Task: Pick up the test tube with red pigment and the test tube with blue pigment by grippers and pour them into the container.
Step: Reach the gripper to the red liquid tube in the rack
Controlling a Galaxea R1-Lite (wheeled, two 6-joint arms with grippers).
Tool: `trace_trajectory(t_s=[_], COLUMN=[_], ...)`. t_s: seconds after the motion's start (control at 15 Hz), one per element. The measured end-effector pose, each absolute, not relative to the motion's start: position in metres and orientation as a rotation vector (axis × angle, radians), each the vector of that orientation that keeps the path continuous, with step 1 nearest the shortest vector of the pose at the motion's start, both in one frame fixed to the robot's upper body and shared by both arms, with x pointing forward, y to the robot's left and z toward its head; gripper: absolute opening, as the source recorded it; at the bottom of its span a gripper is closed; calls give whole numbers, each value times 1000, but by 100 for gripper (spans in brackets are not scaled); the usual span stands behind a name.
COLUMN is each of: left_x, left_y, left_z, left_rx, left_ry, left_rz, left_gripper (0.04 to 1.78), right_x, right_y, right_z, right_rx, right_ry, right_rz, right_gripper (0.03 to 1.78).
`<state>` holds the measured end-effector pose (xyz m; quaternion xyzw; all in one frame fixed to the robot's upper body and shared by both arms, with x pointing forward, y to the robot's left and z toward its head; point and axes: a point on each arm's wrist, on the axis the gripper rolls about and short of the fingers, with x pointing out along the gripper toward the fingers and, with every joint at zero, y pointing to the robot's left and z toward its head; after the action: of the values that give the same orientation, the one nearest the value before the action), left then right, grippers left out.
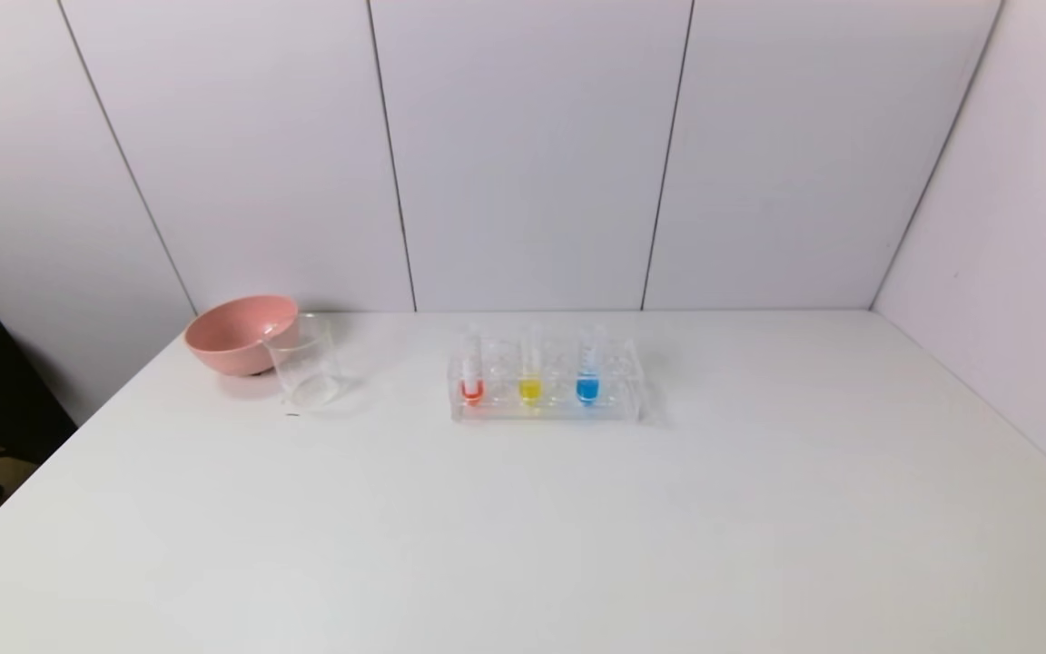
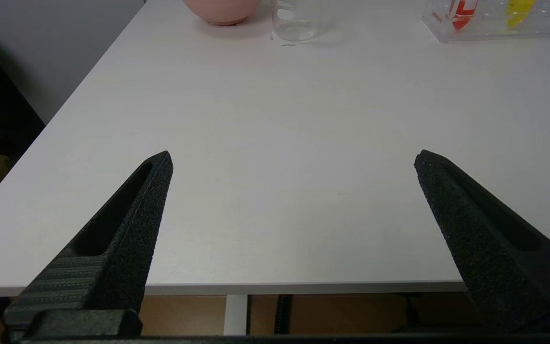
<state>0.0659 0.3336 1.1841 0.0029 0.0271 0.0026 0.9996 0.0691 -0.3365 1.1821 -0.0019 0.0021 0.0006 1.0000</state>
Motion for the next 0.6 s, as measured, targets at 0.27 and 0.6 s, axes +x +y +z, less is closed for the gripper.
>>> trace_trajectory(t_s=[0.27,0.6], left_x=[66,66], left_y=[334,334], left_z=[1184,1184], left_rx=[6,9], left_ry=[55,53], left_rz=[6,6], left_gripper=[177,177], right_x=[69,69], right_y=[-337,-337], right_z=[1182,1182], right_rx=[-4,-4], right_ry=[5,4], right_rz=[1,2], right_gripper=[177,178])
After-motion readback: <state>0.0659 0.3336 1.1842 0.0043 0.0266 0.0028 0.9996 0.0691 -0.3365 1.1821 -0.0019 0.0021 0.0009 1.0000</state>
